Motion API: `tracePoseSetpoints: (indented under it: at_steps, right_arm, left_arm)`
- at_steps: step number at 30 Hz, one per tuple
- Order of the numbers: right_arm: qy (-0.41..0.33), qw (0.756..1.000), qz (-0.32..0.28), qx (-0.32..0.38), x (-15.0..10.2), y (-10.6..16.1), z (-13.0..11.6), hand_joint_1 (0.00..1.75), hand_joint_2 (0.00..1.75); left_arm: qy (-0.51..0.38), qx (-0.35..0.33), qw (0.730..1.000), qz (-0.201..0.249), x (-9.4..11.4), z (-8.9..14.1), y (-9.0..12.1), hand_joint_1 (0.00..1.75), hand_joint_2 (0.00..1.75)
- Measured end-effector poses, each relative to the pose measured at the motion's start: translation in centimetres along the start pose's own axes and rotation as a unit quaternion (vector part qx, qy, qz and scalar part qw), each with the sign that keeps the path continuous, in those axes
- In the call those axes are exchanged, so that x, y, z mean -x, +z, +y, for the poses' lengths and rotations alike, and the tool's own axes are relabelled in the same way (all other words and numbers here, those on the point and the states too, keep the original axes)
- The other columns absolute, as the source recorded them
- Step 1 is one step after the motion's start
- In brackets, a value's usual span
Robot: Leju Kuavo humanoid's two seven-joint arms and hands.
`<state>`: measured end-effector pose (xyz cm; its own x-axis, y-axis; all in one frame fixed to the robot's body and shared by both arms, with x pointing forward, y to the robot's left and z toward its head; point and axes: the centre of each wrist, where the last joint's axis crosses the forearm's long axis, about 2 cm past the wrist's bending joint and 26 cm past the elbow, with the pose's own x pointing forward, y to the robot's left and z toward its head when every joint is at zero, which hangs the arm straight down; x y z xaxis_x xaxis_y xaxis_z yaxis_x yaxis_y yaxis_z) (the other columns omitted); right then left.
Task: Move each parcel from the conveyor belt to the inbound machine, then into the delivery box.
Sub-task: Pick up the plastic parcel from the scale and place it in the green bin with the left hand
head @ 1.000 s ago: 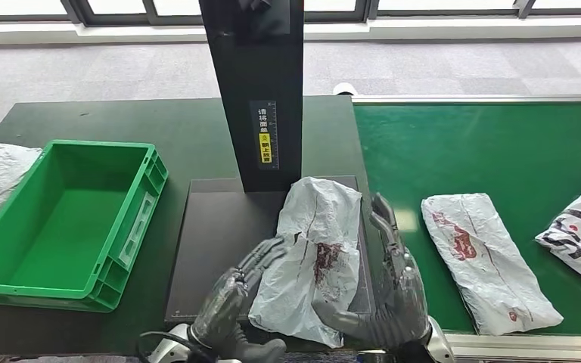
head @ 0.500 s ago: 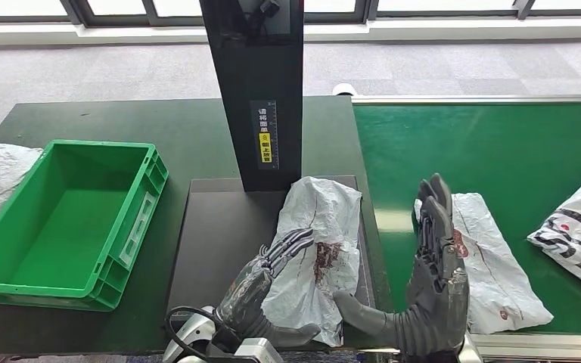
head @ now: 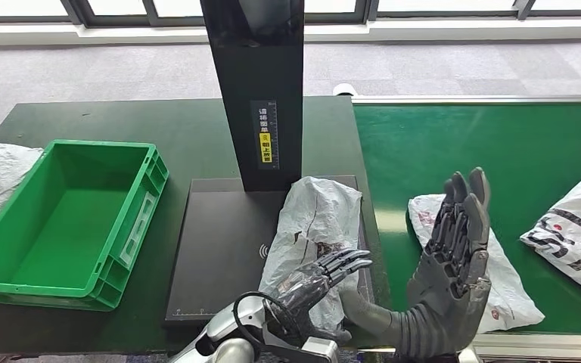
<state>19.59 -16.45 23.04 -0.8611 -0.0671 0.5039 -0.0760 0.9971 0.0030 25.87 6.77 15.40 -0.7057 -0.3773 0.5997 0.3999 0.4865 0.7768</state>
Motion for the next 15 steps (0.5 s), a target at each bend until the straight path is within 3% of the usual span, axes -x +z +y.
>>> tracePoseSetpoints:
  at_steps: [9, 15]
  right_arm:
    - [-0.033, 0.999, -0.008, -0.018, -0.1, -0.5, 0.8, 0.0, 1.75]
    - [-0.041, 0.999, -0.011, -0.03, 0.0, -0.5, 0.9, 0.0, 1.75]
  left_arm:
    - [0.024, 0.012, 1.0, 0.005, 0.4, -0.5, -2.9, 0.0, 1.75]
    - [0.016, 0.022, 1.0, 0.011, 1.1, -0.3, -3.7, 0.0, 1.75]
